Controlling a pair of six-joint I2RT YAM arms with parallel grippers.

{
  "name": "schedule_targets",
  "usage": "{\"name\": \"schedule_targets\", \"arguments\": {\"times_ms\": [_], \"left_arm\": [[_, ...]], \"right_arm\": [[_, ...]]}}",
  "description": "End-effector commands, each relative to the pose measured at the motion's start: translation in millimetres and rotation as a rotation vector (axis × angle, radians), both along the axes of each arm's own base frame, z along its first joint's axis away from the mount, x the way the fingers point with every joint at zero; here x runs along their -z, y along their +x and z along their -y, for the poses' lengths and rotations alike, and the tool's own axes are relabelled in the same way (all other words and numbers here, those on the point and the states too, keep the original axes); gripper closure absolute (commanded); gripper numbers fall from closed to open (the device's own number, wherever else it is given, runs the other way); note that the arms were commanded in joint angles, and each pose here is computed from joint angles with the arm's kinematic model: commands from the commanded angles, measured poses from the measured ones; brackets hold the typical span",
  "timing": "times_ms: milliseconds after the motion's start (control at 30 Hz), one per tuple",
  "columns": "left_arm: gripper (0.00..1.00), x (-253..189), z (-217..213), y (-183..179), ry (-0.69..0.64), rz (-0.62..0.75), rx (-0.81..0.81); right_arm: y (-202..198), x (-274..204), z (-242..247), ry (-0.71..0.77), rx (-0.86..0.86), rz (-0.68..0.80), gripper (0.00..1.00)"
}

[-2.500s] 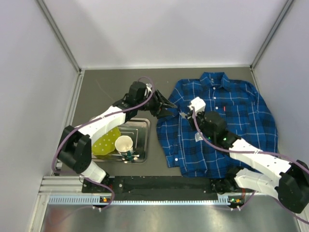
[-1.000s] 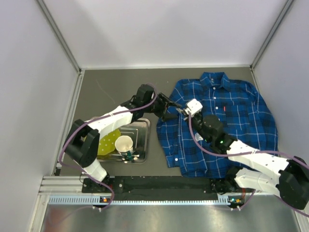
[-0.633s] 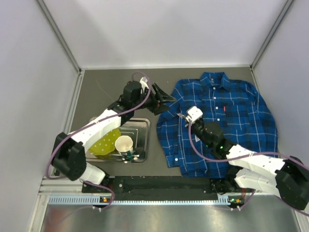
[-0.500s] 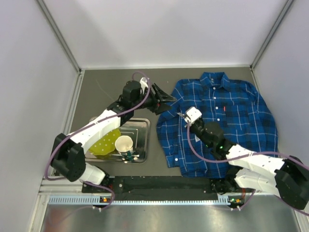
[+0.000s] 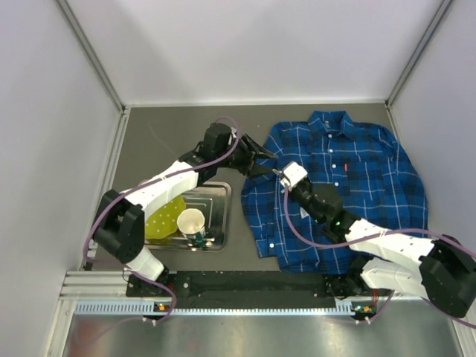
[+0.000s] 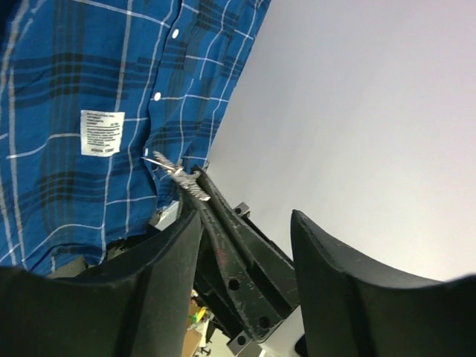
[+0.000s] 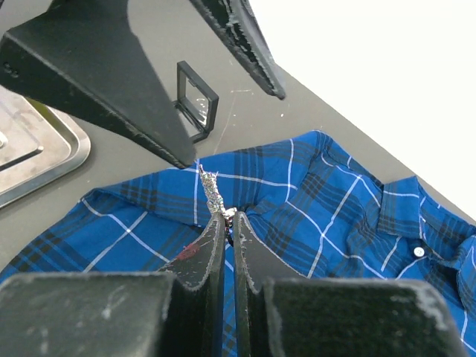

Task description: Remove the brooch from the garment

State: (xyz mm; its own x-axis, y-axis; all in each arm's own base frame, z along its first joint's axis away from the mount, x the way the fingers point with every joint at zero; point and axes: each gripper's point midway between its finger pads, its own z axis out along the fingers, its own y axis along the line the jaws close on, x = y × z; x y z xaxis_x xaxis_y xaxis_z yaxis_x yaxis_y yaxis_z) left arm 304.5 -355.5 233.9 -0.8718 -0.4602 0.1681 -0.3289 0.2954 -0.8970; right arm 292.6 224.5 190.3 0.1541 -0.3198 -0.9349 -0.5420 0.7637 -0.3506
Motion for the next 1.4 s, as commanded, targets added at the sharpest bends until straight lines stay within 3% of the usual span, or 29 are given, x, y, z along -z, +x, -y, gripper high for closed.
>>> {"name": "schedule_targets", "arguments": {"times_ms": [0,133,367,500,633,1133,1367], "left_arm": [[0.46,-19.8,17.8,4.0,-0.052,0.012,0.005],[0.52,-13.3,24.5,2.2,-0.049,-0.016,0.007],[0.48,-9.3,21.1,4.8,-0.017,0.004,-0.027],[0.53,-2.4,23.6,7.6,-0.012,-0.007,-0.031],[0.67,-0.4,25.9,10.7,-0.022,0.0,-0.041],[0.65,5.6,26.0,10.1,0.015,-0.001,-0.045],[0.77,0.0,27.7,11.1,-0.001,0.029,-0.044]], "right_arm": [[4.2,-38.9,-11.1,0.072,-0.011,0.086,1.0],[5.5,-42.3,-8.2,0.091,0.011,0.092,1.0],[7.0,-44.0,-2.8,0.101,0.041,0.099,1.0],[5.2,-45.1,-5.2,0.108,0.028,0.097,1.0],[3.4,-45.6,-5.7,0.103,0.02,0.101,1.0],[3.7,-55.4,-3.3,0.098,0.028,0.126,1.0],[2.1,-55.1,-4.0,0.099,0.022,0.129,1.0]]}}
